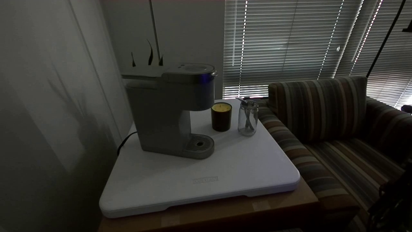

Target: Open the lid of the coffee maker

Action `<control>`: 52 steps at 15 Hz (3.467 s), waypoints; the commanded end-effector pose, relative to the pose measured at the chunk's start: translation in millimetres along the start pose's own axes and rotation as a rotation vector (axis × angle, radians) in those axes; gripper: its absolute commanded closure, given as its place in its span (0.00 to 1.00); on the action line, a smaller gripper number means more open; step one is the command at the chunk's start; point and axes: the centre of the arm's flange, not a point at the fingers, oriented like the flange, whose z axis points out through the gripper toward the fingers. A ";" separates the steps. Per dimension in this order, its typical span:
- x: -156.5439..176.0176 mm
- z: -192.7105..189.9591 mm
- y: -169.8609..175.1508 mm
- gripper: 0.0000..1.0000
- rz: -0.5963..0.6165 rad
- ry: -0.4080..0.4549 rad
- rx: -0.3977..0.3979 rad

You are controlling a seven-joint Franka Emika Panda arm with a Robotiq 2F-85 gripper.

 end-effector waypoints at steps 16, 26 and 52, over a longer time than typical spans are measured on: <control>0.0 0.0 0.0 0.00 0.000 0.000 0.000; 16.7 5.6 -7.8 0.00 0.029 0.040 -0.022; 79.5 60.0 -127.5 0.00 0.269 0.307 -0.010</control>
